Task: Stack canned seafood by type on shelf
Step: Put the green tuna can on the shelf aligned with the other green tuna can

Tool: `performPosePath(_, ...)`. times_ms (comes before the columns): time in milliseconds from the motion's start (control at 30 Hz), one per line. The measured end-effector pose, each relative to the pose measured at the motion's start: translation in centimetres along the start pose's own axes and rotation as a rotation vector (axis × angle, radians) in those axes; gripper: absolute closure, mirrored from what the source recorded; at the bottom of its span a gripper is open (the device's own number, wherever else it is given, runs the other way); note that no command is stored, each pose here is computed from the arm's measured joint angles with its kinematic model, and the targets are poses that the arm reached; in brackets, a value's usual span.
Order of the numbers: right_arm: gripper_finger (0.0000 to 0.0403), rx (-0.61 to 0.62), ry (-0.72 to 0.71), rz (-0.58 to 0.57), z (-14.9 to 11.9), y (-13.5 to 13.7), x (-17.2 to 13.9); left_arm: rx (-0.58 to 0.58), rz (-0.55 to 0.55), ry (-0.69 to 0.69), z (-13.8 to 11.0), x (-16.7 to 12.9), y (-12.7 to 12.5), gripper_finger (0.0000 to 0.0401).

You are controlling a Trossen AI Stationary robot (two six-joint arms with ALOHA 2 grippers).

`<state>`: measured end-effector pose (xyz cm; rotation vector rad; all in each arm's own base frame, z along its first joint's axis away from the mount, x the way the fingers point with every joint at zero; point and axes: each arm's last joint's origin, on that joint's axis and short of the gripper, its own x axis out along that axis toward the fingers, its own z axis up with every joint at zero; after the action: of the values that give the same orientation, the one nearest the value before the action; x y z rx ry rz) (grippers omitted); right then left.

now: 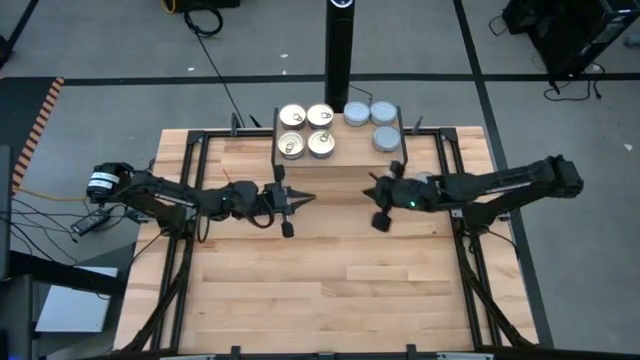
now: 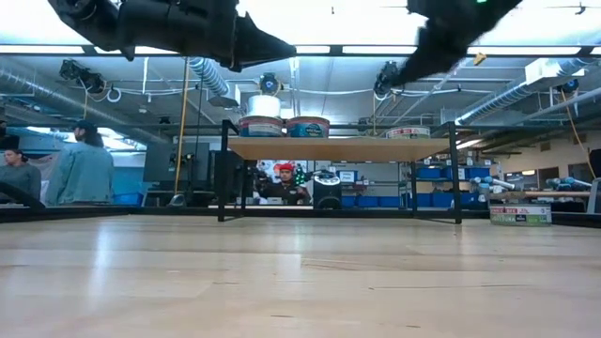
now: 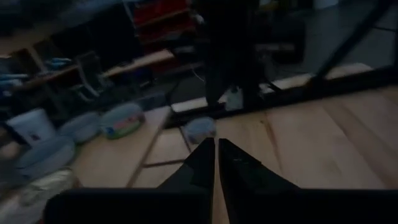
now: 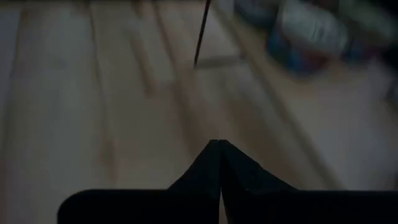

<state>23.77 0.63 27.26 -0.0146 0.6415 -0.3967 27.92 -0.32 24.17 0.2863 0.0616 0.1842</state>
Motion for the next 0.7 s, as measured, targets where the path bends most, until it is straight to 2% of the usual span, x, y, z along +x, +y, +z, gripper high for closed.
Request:
performPosePath(167, 0.0386, 0.126, 0.200, -0.027, -2.4, 0.0, -1.6, 0.001, -0.037, 0.023, -0.3, 0.0, -0.2, 0.0375)
performPosePath(433, 0.0365, 0.231, 0.528, -0.218, -5.3, -1.6, -1.7, 0.022, -0.045, 0.050, -0.6, 0.0, -0.3, 0.0375)
performPosePath(600, 0.0342, 0.291, 0.634, -0.261, -5.9, -2.7, -1.0, 0.064, -0.028, 0.000, -0.5, 0.4, -0.3, 0.0375)
performPosePath(700, 0.0323, 0.273, 0.700, -0.270, -6.1, -3.3, -0.1, 0.104, -0.023, -0.006, -0.6, 0.5, -0.3, 0.0375)
